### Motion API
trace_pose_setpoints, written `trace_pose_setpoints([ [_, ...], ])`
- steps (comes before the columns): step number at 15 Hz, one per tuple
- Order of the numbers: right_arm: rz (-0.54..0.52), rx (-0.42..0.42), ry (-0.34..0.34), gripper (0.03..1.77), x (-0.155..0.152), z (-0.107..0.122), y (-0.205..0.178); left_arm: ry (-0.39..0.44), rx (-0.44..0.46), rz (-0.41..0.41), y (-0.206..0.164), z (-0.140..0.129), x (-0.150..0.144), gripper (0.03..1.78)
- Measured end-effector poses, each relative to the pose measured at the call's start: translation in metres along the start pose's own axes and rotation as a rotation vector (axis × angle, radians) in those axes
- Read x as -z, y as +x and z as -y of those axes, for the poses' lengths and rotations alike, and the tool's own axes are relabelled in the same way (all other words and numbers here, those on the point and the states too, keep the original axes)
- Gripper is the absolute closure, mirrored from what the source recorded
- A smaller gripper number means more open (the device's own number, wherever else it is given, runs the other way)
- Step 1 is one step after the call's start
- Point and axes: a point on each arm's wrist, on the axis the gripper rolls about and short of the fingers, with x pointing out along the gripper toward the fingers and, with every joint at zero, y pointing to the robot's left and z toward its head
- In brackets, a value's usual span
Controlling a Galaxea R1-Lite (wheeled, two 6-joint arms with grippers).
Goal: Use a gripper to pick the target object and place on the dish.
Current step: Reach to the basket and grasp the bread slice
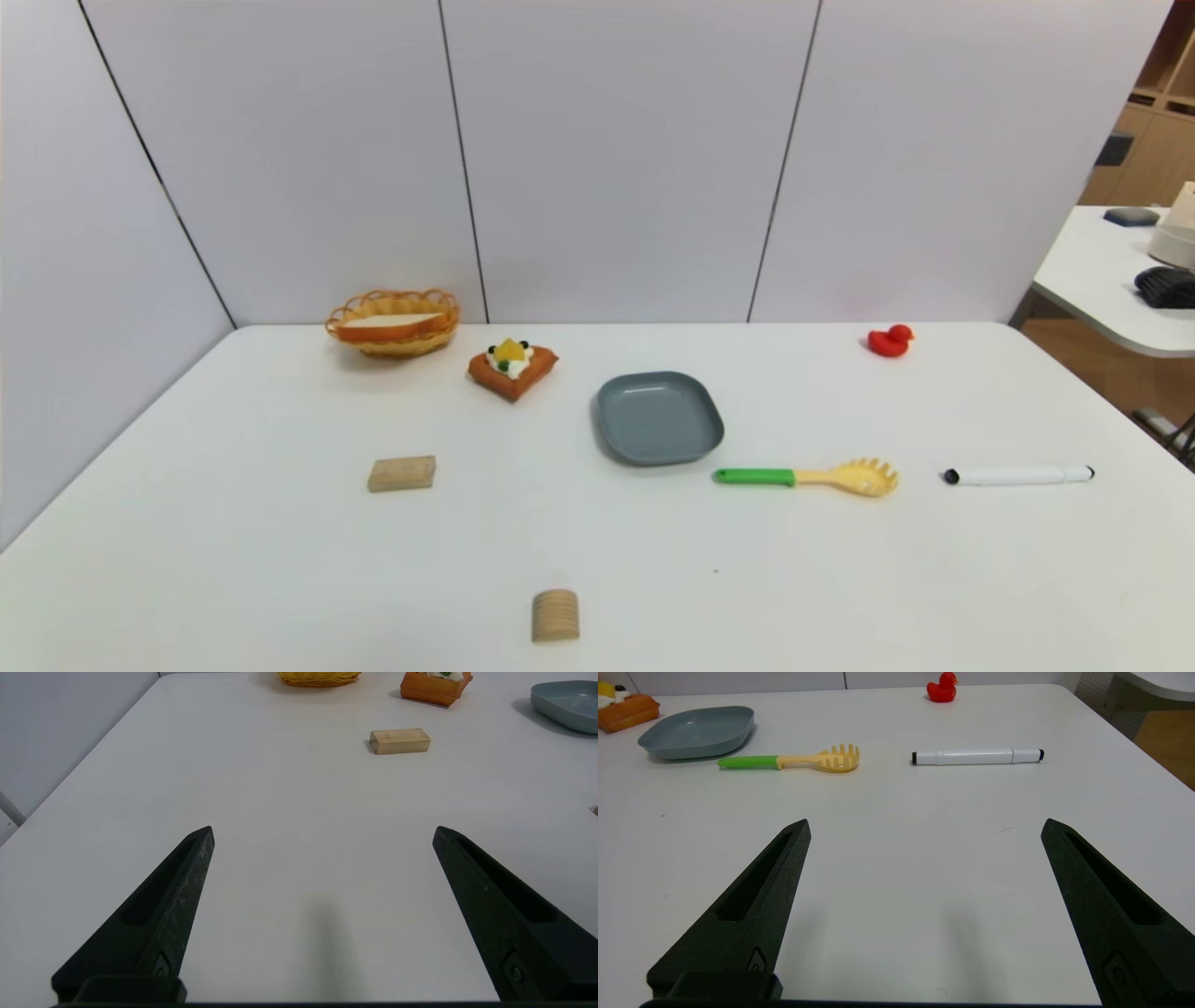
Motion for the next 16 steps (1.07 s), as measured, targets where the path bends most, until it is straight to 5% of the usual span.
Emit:
trace_pose_setpoints([
  [8, 0.0, -0.001, 0.0, 0.09, 0.0, 0.0, 0.0, -0.061, -0.032, -0.024, -0.002, -0.001, -0.003, 0.12],
  [11, 0.0, -0.001, 0.0, 0.09, 0.0, 0.0, 0.0, 0.004, -0.031, -0.056, -0.009, 0.0, -0.042, 0.12],
  [16, 0.0, 0.0, 0.0, 0.09, 0.0, 0.0, 0.0, 0.115, 0.002, -0.269, 0.021, 0.001, -0.114, 0.12],
])
